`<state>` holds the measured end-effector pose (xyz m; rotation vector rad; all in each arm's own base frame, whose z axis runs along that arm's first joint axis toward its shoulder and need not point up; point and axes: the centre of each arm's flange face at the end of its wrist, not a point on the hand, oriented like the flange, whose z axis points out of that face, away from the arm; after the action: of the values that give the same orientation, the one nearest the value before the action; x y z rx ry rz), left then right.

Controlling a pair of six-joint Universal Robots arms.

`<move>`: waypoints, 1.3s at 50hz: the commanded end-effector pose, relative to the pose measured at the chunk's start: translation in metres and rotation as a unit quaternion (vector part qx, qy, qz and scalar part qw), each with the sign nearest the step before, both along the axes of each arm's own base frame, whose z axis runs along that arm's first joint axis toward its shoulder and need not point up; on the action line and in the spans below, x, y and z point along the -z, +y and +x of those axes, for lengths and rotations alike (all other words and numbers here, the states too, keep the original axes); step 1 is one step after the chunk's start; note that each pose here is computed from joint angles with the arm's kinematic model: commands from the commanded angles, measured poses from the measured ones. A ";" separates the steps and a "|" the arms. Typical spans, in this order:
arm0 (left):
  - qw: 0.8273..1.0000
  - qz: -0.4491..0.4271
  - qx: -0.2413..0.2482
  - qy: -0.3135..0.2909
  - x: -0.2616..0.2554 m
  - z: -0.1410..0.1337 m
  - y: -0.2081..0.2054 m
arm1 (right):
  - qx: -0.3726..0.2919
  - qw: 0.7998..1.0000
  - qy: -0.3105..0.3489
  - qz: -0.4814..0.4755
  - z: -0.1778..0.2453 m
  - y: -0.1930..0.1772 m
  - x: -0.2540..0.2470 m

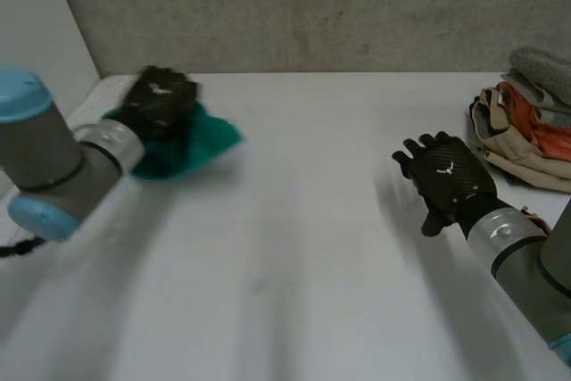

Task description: Fold the laundry.

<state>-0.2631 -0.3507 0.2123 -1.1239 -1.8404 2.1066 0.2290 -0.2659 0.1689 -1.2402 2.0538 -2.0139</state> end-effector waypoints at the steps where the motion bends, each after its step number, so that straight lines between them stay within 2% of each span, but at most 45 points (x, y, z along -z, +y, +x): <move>1: 0.972 0.076 0.222 0.010 0.014 -0.052 0.131 | 0.016 1.000 -0.001 -0.004 -0.002 -0.003 -0.002; 4: 0.966 0.085 0.243 0.008 0.017 -0.053 0.139 | 0.016 1.000 -0.001 -0.005 -0.001 -0.004 -0.003; 7: 0.971 0.076 0.224 0.009 0.011 -0.053 0.131 | 0.015 1.000 -0.002 -0.007 -0.001 -0.004 -0.004; 11: 0.986 0.062 0.156 0.013 0.003 -0.043 0.108 | 0.016 1.000 -0.004 -0.012 0.000 -0.007 -0.008; 12: 0.991 0.061 0.121 0.013 0.001 -0.035 0.098 | 0.017 1.000 -0.008 -0.011 0.000 -0.008 -0.010; 17: 0.997 0.064 0.031 0.011 -0.002 -0.014 0.081 | 0.011 0.999 -0.030 0.015 0.004 -0.004 -0.012; 24: 0.991 0.103 -0.084 -0.015 0.013 0.011 0.083 | -0.003 0.990 -0.055 0.128 0.011 0.010 -0.022; 30: 0.979 0.137 -0.147 -0.040 0.027 0.027 0.091 | -0.060 0.979 -0.062 0.186 0.035 0.031 -0.025; 38: 0.975 0.135 -0.172 -0.037 0.031 0.037 0.070 | -0.075 0.974 -0.045 0.207 0.057 0.026 0.008; 44: 0.973 0.156 -0.164 -0.050 0.057 0.028 0.055 | -0.075 0.978 -0.038 0.192 0.069 0.023 0.025; 51: 0.973 0.154 -0.163 -0.046 0.058 0.025 0.049 | -0.087 0.979 -0.032 0.182 0.086 0.028 0.042; 55: 0.975 0.147 -0.161 -0.042 0.050 0.023 0.055 | -0.096 0.982 -0.038 0.161 0.098 0.030 0.043; 60: 0.978 0.140 -0.155 -0.026 0.029 0.025 0.077 | -0.086 0.990 -0.065 0.087 0.107 0.013 0.023; 65: 0.978 0.149 -0.139 0.032 0.006 0.024 0.113 | -0.058 0.994 -0.085 0.029 0.109 -0.002 -0.005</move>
<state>-0.2393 -0.2750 0.1826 -0.8726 -2.3763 1.8855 0.3348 -0.2510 0.1435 -1.1798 1.9587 -1.7291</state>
